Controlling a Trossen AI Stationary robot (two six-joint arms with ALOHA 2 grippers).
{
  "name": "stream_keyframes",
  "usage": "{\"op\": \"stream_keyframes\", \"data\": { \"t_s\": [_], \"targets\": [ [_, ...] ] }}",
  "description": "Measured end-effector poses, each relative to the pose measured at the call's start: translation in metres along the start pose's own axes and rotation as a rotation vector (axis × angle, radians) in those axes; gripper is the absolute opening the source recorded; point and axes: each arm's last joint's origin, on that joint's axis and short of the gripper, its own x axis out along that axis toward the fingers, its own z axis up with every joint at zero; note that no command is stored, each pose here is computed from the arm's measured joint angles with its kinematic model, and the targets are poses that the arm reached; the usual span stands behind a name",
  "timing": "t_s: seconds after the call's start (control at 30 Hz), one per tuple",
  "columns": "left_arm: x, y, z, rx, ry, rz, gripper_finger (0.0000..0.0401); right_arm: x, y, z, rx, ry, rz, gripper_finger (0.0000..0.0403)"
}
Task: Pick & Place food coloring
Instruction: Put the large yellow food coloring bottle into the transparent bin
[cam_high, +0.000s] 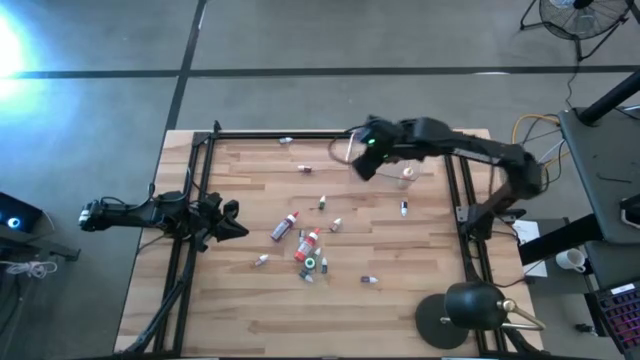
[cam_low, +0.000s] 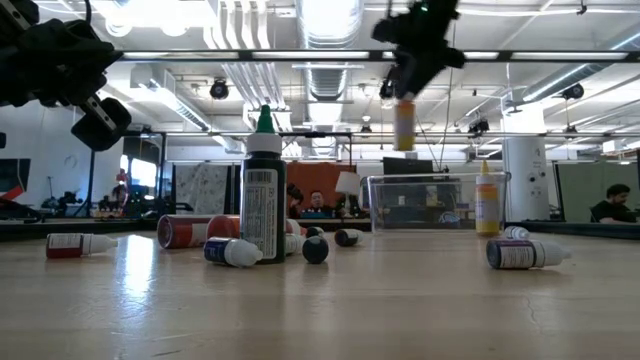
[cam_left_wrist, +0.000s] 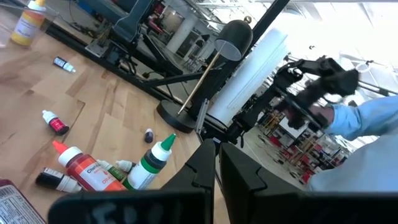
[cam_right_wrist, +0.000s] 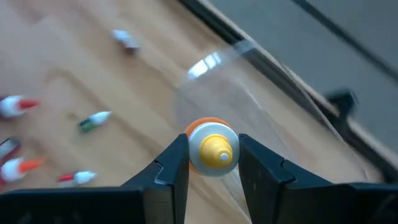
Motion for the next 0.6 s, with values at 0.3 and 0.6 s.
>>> {"op": "stream_keyframes", "data": {
  "t_s": [0.3,0.6],
  "targets": [
    [0.0,0.0,0.0,0.0,0.0,0.0,0.0,0.026,-0.059,-0.03,0.299,-0.037,-0.183,0.0102],
    [0.0,0.0,0.0,0.0,0.001,0.0,0.0,0.087,-0.079,-0.059,0.358,0.093,-0.265,0.0102]
  ]
}}
